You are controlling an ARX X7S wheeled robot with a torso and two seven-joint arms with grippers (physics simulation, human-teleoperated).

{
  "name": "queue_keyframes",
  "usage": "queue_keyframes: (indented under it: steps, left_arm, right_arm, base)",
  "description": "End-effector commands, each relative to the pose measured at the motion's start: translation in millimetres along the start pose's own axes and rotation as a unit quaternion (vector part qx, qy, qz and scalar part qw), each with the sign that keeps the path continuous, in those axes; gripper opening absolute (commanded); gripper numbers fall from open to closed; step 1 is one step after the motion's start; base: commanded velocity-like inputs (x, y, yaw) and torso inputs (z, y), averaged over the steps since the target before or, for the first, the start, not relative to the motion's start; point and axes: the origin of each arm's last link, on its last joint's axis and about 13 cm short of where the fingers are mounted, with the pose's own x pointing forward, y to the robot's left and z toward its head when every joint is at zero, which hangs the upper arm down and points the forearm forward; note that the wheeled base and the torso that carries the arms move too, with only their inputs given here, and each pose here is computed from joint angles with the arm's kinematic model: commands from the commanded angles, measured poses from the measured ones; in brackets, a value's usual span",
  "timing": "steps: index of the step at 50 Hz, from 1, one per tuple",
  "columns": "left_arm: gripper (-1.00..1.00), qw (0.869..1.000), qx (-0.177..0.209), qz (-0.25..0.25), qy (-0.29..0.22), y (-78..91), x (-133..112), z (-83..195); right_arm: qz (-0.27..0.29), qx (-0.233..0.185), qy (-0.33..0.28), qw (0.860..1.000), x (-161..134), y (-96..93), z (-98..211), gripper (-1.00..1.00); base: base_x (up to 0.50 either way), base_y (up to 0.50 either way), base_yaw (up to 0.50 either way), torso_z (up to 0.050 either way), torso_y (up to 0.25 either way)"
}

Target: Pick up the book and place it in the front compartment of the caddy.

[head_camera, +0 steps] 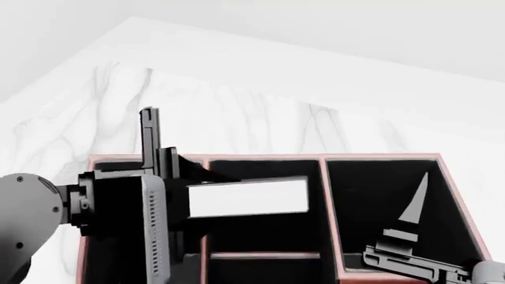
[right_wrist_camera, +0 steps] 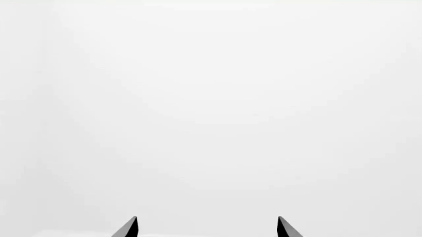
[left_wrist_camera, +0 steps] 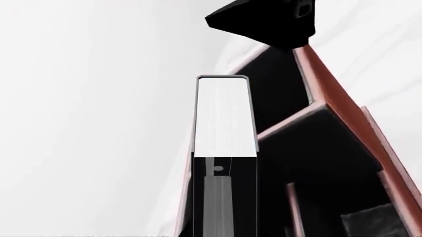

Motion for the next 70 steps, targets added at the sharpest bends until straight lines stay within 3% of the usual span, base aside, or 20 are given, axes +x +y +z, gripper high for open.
queue_keyframes:
  steps: [1, 21, 40, 41, 55, 62, 65, 70]
  left_arm:
    - [-1.00, 1.000, -0.030, 0.006, -0.004, 13.6, 7, -8]
    - [-1.00, 0.985, -0.162, -0.052, -0.008, 13.5, 19, -17]
    - [-1.00, 0.982, -0.180, -0.047, 0.015, 18.4, 29, -35]
    - [1.00, 0.982, -0.180, -0.045, 0.016, 18.6, 29, -35]
    - [1.00, 0.983, -0.176, -0.036, 0.046, 10.9, 32, -49]
    - [1.00, 0.984, -0.173, -0.026, 0.034, 8.0, 29, -46]
    - [1.00, 0.985, -0.171, 0.029, -0.004, 2.6, 27, -39]
    - [1.00, 0.979, -0.165, 0.096, -0.065, -31.0, 13, -25]
  right_arm:
    - [-0.001, 0.002, -0.002, 1.000, -1, -0.9, 0, 1.00]
    - [-0.003, 0.009, -0.003, 1.000, 1, -4.1, 3, 1.00]
    - [0.002, 0.013, -0.003, 1.000, 0, -4.1, 3, 1.00]
    - [0.002, 0.013, -0.003, 1.000, -1, -4.0, 3, 1.00]
    - [0.007, 0.012, -0.004, 1.000, 0, -3.0, 5, 1.00]
    - [0.009, 0.011, -0.004, 1.000, -1, -2.4, 5, 1.00]
    - [0.008, 0.011, -0.006, 1.000, -1, -2.7, 6, 1.00]
    - [-0.002, 0.007, -0.018, 1.000, -3, -2.7, 6, 1.00]
  base:
    - [0.00, 0.00, 0.00, 0.000, 0.000]
    - [0.00, 0.00, 0.00, 0.000, 0.002]
    - [0.00, 0.00, 0.00, 0.001, 0.001]
    - [0.00, 0.00, 0.00, 0.000, 0.000]
    - [0.00, 0.00, 0.00, 0.000, 0.000]
    - [0.00, 0.00, 0.00, 0.000, 0.000]
    - [0.00, 0.00, 0.00, 0.000, 0.000]
    - [0.00, 0.00, 0.00, 0.000, 0.000]
